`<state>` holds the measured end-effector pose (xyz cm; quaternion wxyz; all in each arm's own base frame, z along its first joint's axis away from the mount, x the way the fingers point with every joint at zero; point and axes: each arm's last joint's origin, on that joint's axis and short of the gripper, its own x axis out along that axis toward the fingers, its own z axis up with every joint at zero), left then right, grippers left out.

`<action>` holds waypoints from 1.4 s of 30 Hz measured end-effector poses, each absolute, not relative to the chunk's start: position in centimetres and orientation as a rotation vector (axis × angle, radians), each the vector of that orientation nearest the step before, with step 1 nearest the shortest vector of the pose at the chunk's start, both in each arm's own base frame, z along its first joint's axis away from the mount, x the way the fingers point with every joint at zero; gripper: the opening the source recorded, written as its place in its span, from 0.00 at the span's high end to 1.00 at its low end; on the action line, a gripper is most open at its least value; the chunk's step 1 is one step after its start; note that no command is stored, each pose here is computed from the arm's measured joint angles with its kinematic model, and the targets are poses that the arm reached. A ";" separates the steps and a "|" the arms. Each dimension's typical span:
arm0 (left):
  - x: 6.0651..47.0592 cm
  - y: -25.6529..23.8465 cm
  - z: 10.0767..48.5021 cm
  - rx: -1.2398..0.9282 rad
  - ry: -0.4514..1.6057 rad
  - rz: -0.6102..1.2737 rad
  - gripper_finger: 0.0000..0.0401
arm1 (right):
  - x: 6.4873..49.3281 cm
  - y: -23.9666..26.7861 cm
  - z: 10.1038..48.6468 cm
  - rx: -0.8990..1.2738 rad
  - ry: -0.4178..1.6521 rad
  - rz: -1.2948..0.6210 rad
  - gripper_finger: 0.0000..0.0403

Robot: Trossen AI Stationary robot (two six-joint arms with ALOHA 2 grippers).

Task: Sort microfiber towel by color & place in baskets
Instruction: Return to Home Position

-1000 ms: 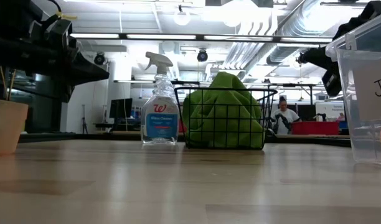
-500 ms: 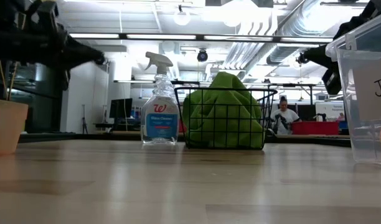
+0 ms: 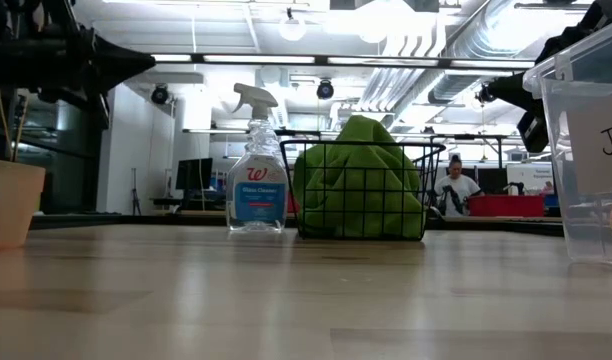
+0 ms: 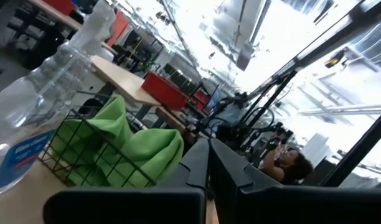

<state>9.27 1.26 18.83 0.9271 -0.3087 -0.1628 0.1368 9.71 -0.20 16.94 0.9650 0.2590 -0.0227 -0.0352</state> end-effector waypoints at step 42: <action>9.7 0.3 16.9 -0.145 -0.026 0.031 1.00 | 9.7 -0.2 16.9 0.524 -0.046 -0.072 1.00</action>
